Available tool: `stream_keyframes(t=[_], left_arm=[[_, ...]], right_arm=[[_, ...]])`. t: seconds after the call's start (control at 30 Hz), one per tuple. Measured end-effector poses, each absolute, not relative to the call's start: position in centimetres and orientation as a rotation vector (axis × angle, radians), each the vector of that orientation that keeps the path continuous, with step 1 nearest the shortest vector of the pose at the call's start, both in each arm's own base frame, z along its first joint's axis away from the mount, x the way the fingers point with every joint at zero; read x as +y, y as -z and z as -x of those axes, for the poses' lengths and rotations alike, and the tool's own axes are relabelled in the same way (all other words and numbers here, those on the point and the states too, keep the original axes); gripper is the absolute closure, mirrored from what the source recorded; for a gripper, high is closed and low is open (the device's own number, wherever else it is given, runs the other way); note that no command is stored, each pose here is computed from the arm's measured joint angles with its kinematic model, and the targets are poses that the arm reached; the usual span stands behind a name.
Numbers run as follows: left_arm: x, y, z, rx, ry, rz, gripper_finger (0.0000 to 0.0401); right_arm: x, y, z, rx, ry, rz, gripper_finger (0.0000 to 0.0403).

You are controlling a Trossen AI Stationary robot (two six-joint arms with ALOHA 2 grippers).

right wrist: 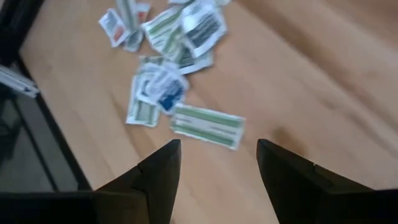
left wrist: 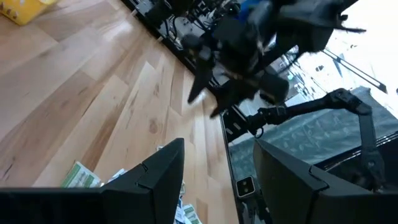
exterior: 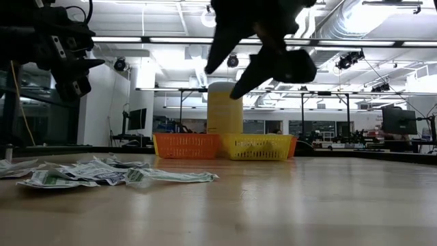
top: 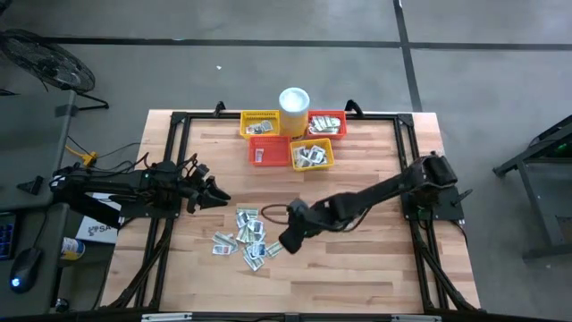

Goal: Pick & Place First Aid Supplies
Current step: Put the green bandage pack into the top orange basket

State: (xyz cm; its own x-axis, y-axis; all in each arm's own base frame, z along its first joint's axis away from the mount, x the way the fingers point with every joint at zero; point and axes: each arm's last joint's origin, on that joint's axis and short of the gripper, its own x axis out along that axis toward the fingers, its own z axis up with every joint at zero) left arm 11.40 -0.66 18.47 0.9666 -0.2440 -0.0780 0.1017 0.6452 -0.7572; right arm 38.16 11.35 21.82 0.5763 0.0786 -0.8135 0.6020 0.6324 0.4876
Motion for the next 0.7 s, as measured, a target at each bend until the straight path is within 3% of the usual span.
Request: stream_keyframes(t=[0.47, 0.7], left_arm=[[-0.7, -18.5, -11.4, 0.178, 0.197, 0.848, 0.021], [-0.6, -18.5, -11.4, 0.178, 0.195, 0.848, 0.021]], right_arm=[[13.5, -18.7, -42.0, 0.724, 0.173, -0.934, 0.0199], [13.5, -18.3, -42.7, 0.642, 0.184, -0.922, 0.0199]])
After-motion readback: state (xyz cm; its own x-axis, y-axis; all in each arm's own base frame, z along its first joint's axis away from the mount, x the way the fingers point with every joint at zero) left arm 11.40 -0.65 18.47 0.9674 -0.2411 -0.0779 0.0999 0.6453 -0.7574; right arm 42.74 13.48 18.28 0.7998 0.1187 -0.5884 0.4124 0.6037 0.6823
